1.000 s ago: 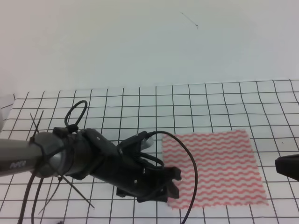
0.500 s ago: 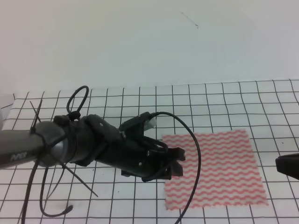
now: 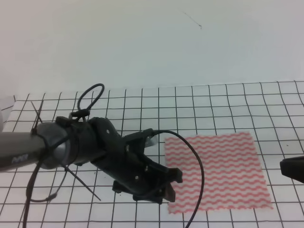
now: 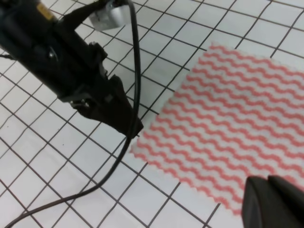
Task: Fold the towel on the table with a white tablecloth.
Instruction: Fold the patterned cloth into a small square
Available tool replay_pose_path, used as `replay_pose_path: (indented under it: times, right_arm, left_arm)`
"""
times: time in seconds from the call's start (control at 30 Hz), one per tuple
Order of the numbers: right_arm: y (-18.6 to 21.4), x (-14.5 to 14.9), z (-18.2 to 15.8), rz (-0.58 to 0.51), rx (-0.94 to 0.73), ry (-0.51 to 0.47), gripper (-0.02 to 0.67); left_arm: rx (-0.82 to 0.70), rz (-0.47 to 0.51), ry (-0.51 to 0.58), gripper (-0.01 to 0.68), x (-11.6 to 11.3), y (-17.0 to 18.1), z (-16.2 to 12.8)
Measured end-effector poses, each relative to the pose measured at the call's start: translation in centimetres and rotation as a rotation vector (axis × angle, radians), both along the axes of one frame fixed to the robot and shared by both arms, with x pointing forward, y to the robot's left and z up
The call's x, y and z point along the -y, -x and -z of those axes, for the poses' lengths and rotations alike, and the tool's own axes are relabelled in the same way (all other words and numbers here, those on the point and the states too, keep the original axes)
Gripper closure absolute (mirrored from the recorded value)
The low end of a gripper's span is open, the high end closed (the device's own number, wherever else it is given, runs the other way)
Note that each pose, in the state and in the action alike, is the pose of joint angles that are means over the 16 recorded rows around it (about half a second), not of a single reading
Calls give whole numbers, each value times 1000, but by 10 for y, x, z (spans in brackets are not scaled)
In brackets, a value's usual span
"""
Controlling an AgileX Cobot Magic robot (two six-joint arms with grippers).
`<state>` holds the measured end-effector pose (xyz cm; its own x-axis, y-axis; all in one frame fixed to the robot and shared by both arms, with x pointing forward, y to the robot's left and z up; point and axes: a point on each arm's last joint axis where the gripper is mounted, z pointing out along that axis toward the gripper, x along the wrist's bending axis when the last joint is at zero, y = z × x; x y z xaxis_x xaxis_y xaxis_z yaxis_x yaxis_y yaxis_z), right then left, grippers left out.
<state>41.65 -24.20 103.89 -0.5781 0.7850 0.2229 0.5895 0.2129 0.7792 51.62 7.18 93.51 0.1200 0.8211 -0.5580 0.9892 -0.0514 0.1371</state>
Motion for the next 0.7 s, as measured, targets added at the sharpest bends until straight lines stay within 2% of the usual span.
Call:
replay_pose_path:
  times: [0.23,0.7]
  right_arm:
    - [0,0,0,-3,0,0,650]
    - [0,0,0,-7,-2,-1,650]
  left_arm:
    - [-14,4,-41,443,4,3,9]
    - [-50,10,-8,443,13,-2,15]
